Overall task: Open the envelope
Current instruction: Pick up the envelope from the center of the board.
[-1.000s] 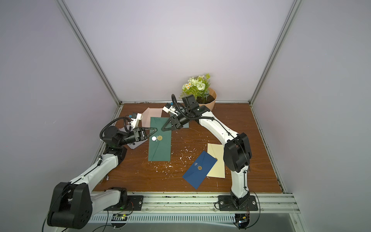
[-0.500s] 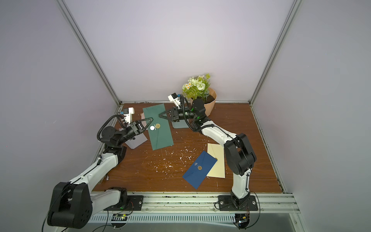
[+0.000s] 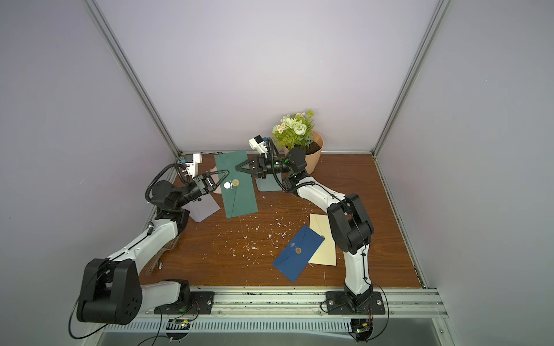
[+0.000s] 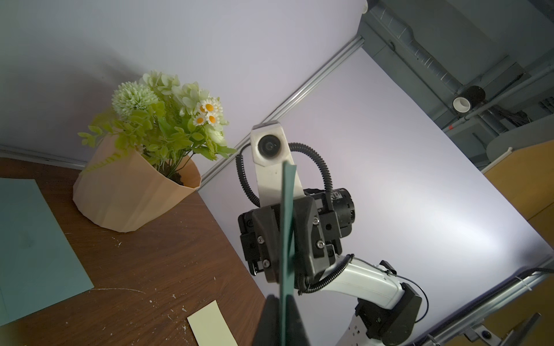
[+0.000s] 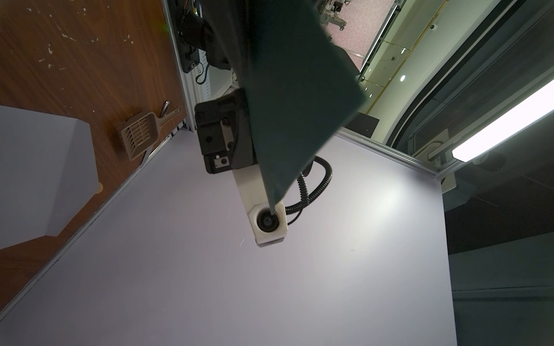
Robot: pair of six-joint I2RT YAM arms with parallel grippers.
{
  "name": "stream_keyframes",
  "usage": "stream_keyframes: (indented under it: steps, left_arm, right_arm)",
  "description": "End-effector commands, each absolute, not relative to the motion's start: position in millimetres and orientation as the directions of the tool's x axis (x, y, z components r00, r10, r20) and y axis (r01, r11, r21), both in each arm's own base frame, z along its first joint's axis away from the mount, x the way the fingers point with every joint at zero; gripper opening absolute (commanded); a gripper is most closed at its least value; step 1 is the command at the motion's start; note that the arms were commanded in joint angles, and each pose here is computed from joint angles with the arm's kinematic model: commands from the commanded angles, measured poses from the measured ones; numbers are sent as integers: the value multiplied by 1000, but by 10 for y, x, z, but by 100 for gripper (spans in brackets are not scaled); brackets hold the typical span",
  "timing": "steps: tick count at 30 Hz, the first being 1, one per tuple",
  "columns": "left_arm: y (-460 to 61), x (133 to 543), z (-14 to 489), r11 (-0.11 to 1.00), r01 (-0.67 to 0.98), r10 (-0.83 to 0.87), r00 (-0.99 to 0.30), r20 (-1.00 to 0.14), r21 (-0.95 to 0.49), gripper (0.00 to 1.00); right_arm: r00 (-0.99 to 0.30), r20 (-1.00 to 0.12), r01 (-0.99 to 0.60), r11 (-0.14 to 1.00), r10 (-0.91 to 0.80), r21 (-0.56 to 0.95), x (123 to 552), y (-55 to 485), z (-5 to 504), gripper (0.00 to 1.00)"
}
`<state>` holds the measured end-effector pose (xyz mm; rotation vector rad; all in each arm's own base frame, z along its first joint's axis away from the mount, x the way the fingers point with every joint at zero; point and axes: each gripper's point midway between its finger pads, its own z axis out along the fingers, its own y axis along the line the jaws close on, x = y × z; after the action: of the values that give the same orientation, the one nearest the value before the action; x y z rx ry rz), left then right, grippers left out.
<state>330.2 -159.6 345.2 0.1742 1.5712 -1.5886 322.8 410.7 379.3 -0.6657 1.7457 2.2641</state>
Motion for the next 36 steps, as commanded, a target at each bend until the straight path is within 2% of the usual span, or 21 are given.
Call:
stream_keyframes:
  steps: [1,6,11,12,13,14,15,24,29,31,36]
  left_arm:
    - [-1600,3238,3544,150,677,-413,-619,-668,-721,0]
    - [-1616,3219,3569,140,684,-392,-626,-675,-716,0]
    - [-1596,3229,3513,143,674,-389,-635,-667,-725,0]
    - [-1599,3232,3516,141,673,-389,-637,-666,-726,0]
    - [-1597,3236,3517,141,673,-388,-637,-666,-726,0]
    - [-1599,3235,3525,141,675,-387,-636,-667,-725,0]
    - [-1600,3232,3522,141,677,-385,-635,-670,-723,0]
    - [-1546,3252,3495,169,669,-409,-621,-669,-724,0]
    - [-1525,3303,3453,215,651,-409,-617,-672,-728,0]
    - [-1526,3302,3444,225,648,-403,-618,-675,-728,0]
    - [-1530,3277,3436,226,642,-400,-625,-671,-733,0]
  right_arm:
    - [-799,-592,-530,-337,-110,778,3004,4052,4148,21]
    - [-810,-575,-516,-323,-119,793,3035,4066,4083,2]
    - [-811,-573,-515,-319,-119,796,3059,4059,4055,0]
    - [-810,-573,-515,-319,-121,796,3056,4058,4051,21]
    - [-811,-572,-514,-318,-122,797,3060,4059,4044,33]
    - [-810,-574,-515,-319,-123,795,3055,4057,4048,42]
    - [-808,-576,-516,-321,-124,794,3048,4055,4052,45]
    - [-807,-584,-540,-298,-82,788,3132,3959,4015,22]
    - [-803,-591,-546,-297,-79,783,3121,3937,4029,14]
    - [-803,-591,-546,-298,-81,783,3116,3937,4024,13]
    - [-803,-590,-543,-302,-86,783,3107,3946,4010,24]
